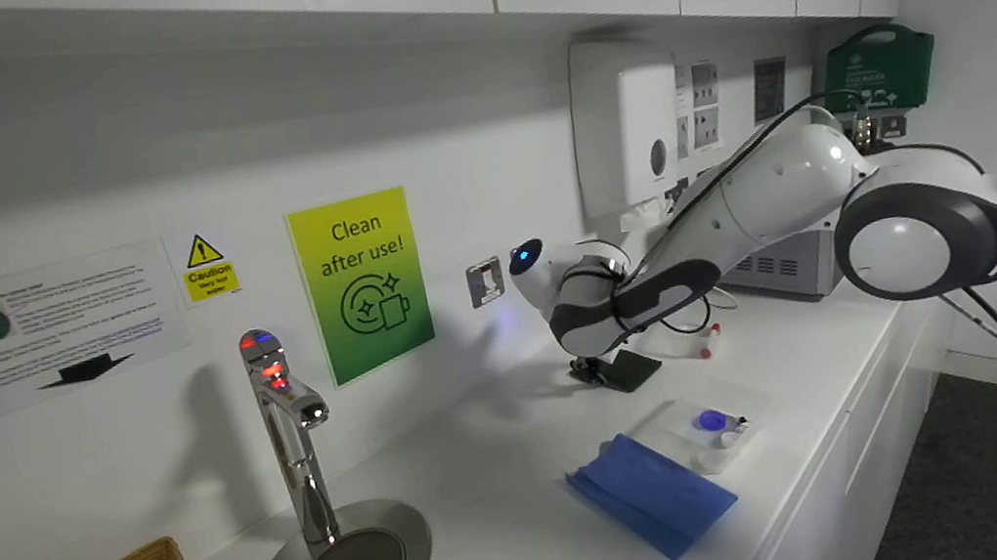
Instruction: Put the black fabric in the clear container on the left.
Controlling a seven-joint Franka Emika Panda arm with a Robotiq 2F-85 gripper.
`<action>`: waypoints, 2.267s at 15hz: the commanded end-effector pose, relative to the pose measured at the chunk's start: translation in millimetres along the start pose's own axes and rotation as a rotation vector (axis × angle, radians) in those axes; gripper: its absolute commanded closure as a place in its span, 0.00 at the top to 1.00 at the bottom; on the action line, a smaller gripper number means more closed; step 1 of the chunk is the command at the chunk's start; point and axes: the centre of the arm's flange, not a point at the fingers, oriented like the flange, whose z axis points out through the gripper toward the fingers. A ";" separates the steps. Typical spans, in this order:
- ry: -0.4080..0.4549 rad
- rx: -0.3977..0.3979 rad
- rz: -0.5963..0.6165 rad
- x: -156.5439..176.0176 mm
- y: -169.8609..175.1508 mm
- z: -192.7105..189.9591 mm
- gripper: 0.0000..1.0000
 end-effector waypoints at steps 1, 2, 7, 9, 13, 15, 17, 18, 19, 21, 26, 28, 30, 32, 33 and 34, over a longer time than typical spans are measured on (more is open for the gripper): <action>-0.006 -0.034 0.012 5.0 6.5 -5.1 1.00; -0.005 -0.037 0.013 5.0 7.9 -5.3 1.00; -0.005 -0.050 0.018 4.6 16.6 -1.5 1.00; -0.004 -0.056 0.018 4.1 18.7 0.0 0.73; -0.003 -0.058 0.027 4.0 22.2 1.2 0.42; -0.003 -0.056 0.030 3.8 23.4 1.1 0.27; -0.003 -0.054 0.033 3.6 24.2 0.6 0.12; -0.003 -0.053 0.034 3.5 24.5 0.3 0.05; -0.001 -0.053 0.035 3.4 24.6 0.1 0.00; 0.001 -0.053 0.035 2.9 24.6 -0.7 0.00; 0.031 -0.048 0.050 -6.0 28.3 -19.5 0.01; 0.061 -0.025 0.057 -15.0 32.2 -37.8 0.01; 0.099 0.024 0.047 -31.5 36.6 -66.9 0.01; 0.142 0.099 0.014 -52.5 41.5 -98.4 0.01; 0.162 0.146 -0.013 -62.1 43.6 -112.9 0.01; 0.188 0.183 -0.035 -73.1 46.0 -126.9 0.01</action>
